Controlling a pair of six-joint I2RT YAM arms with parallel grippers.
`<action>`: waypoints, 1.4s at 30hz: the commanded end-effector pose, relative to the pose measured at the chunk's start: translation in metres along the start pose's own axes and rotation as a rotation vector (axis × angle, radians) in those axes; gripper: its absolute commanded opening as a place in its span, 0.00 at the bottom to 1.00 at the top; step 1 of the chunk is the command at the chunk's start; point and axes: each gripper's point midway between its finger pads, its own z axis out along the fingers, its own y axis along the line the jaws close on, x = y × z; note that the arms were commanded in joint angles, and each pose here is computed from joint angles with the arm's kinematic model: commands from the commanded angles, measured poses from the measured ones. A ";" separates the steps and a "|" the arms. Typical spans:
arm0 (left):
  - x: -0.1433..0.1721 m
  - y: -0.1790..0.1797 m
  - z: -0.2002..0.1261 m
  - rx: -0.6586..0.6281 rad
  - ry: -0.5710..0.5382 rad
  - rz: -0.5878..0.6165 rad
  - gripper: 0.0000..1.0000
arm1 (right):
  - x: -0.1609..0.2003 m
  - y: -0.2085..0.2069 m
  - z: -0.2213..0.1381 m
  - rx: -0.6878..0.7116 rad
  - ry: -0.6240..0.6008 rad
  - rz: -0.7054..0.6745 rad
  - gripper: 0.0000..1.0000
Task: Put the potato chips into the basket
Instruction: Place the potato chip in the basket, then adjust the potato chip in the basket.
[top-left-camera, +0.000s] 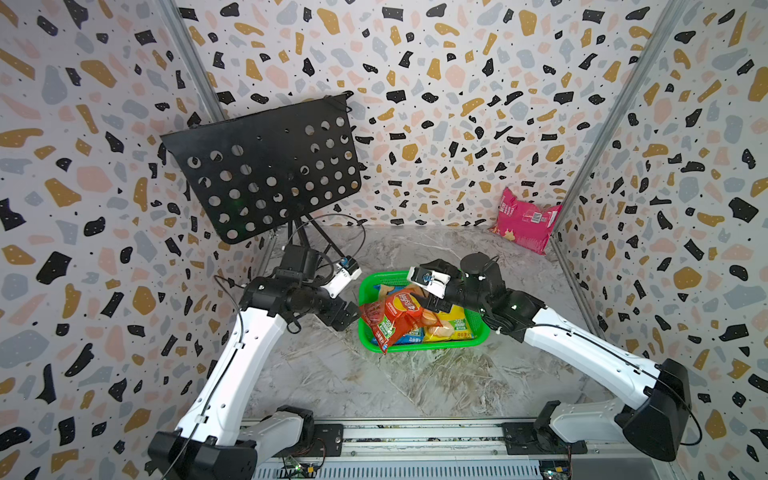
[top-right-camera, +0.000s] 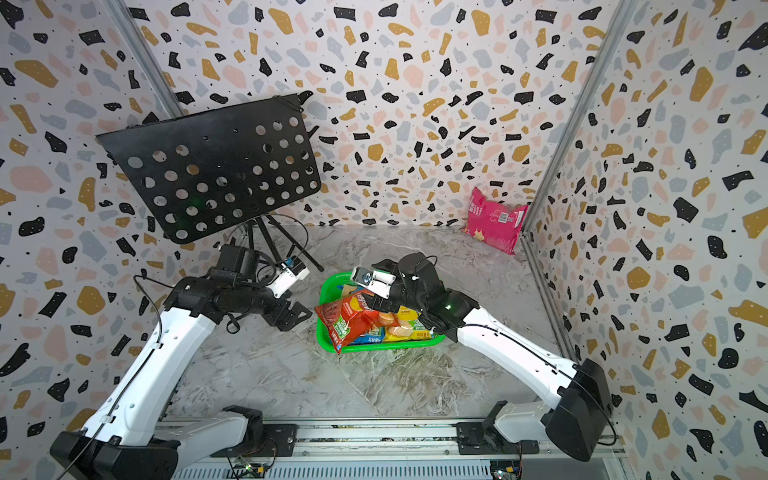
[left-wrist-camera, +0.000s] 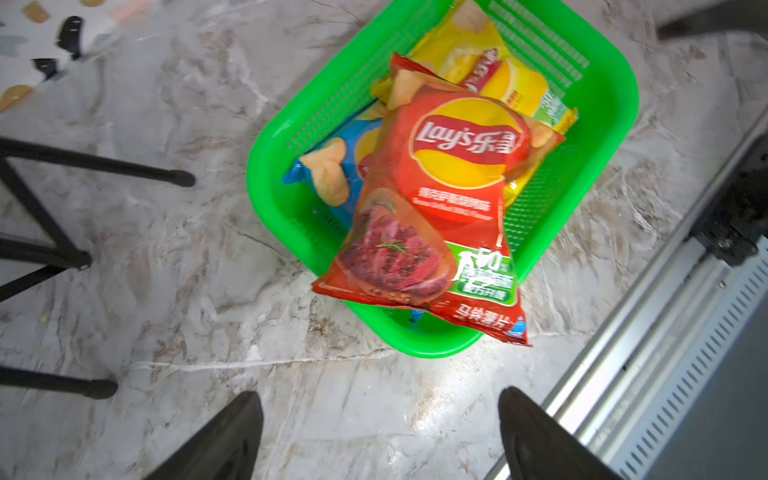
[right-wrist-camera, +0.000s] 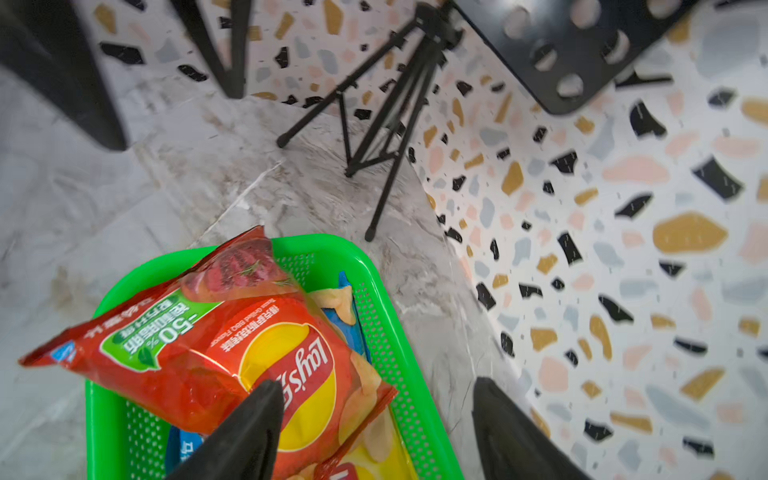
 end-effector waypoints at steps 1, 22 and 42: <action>0.002 -0.026 0.000 0.072 0.081 0.100 0.84 | 0.032 -0.019 -0.019 0.138 0.183 0.412 0.72; -0.063 -0.065 0.083 0.158 0.237 0.377 0.55 | 0.142 -0.006 -0.126 0.430 0.407 0.857 0.57; -0.062 -0.056 0.133 0.135 0.339 0.426 0.26 | 0.141 -0.008 -0.133 0.440 0.406 0.845 0.56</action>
